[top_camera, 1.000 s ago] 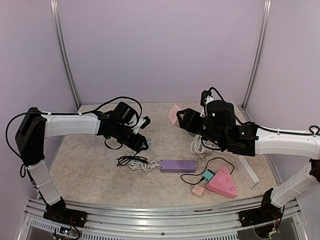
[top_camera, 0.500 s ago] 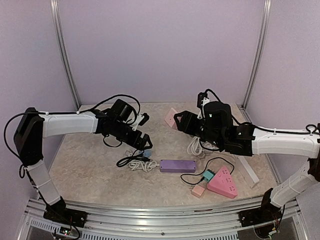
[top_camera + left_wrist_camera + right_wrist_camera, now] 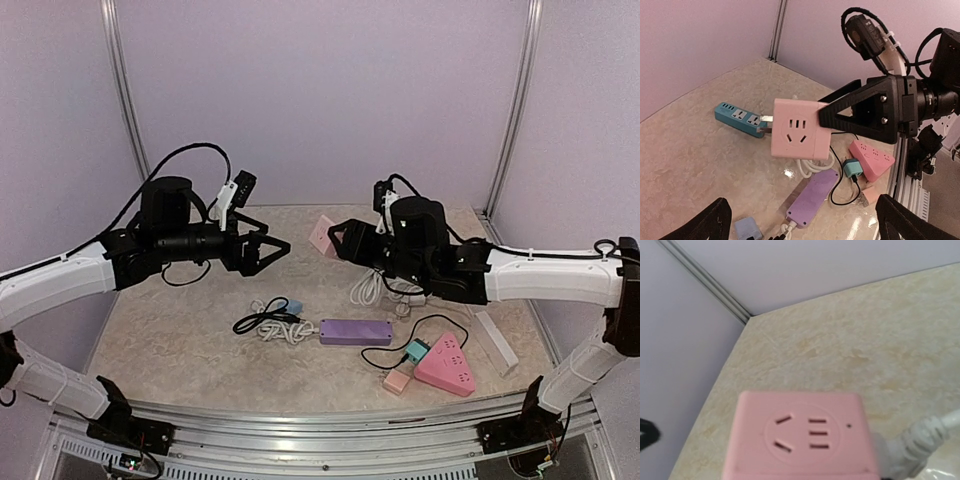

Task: Pull the plug off the socket
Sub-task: Remove the plug from the socket.

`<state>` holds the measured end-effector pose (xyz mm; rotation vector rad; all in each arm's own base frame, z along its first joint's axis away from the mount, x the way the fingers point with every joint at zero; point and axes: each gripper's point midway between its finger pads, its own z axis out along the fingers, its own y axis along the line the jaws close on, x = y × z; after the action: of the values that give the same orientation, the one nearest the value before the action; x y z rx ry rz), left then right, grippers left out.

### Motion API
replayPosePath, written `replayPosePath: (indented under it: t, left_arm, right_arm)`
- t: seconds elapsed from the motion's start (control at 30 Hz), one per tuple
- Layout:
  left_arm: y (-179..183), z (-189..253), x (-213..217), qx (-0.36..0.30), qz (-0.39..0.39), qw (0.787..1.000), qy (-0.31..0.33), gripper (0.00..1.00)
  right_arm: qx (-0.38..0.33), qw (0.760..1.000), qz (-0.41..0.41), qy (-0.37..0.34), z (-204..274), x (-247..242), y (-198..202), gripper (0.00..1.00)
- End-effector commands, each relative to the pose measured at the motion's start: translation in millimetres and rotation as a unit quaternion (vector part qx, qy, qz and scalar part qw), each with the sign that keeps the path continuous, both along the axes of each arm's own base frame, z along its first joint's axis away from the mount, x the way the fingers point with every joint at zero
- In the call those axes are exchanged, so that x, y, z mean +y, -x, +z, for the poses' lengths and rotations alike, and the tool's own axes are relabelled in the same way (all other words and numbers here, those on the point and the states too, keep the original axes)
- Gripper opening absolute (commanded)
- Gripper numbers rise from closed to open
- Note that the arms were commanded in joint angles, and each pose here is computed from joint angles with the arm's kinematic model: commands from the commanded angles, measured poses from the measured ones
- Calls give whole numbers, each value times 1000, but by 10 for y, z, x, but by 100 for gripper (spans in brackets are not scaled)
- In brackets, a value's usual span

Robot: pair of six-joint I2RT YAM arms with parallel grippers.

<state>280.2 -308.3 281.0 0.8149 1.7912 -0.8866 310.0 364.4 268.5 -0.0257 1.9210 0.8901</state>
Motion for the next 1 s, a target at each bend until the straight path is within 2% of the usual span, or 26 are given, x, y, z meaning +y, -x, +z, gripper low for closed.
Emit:
replayPosePath:
  t: [0.0,0.17,0.4,0.6,0.8,0.97]
  left_arm:
    - [116,101,-208,10,-62,998,29,99]
    - [146,-12,-270,26,-58,998,15,99]
    - [-216,-292,-92,58,49,996,-56,99]
    - [-175,-327,-135,58,40,996,-54,99]
    - [-251,-388,-88,60,62,994,-68,99]
    - [-217,-353,-98,52,53,995,-63,87]
  right_arm:
    - [-43,998,13,-52,473,225,-13,0]
    - [-38,997,34,-58,505,472,21,0]
    - [-38,995,58,-69,580,717,91,0]
    - [-35,994,75,-73,565,892,150,0]
    - [-29,993,85,-76,517,970,151,0]
    - [-26,993,83,-78,503,967,149,0]
